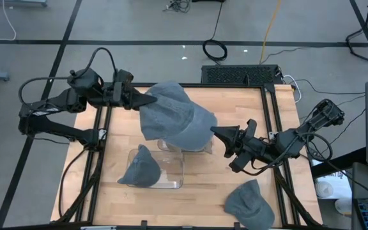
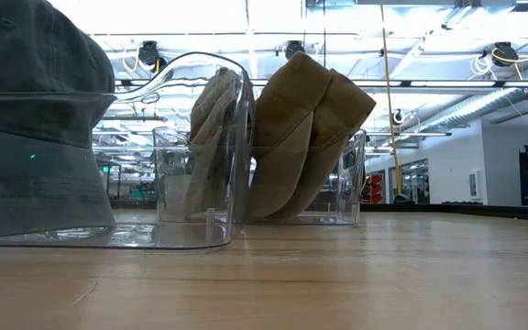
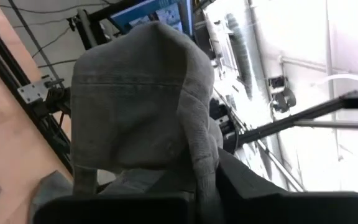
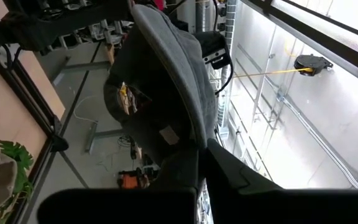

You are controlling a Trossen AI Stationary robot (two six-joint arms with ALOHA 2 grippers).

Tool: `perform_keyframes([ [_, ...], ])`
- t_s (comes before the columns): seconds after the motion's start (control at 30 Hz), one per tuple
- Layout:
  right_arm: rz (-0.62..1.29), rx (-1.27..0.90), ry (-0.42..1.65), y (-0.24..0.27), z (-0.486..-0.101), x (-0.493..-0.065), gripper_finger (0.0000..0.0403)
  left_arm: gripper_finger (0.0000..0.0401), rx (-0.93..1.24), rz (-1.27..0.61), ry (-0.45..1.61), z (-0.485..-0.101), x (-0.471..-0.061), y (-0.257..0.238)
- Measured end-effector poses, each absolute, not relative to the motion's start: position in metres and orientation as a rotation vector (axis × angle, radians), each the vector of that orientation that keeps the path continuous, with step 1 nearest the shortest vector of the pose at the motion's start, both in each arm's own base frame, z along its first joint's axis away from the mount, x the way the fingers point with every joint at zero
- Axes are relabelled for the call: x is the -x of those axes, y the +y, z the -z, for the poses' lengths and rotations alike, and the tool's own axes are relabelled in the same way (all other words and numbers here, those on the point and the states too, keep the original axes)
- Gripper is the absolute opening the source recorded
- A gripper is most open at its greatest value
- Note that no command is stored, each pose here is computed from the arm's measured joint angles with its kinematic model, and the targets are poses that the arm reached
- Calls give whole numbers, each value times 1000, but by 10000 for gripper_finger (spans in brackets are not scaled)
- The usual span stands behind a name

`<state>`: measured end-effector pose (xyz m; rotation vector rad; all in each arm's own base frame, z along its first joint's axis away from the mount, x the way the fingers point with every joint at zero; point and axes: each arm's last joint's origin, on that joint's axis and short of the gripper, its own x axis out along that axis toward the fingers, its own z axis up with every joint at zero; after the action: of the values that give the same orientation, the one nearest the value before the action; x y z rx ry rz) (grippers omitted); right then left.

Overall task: Pick & Place hat
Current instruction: Put the top blue cap into the bottom transparent bin

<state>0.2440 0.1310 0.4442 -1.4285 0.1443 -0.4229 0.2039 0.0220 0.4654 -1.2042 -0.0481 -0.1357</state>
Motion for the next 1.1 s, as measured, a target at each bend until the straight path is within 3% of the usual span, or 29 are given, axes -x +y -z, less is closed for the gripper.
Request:
perform_keyframes([
  [0.27, 427, 1369, 133, 130, -444, -245, 12, 14, 1109, 175, -17, -464, -205, 26],
  [0.4, 460, 1249, 139, 129, -444, -244, 44, 14, 1063, 173, -52, -467, -201, 31],
  [0.63, 689, 920, 295, 122, -433, -240, 117, 14, 942, 271, -222, -487, -189, 43],
  [0.83, 755, 701, 249, 118, -423, -239, 173, 14, 849, 291, -242, -491, -180, 51],
  [1.1, 773, 490, 130, 86, -425, -255, 196, 14, 612, 305, -232, -491, -175, 59],
])
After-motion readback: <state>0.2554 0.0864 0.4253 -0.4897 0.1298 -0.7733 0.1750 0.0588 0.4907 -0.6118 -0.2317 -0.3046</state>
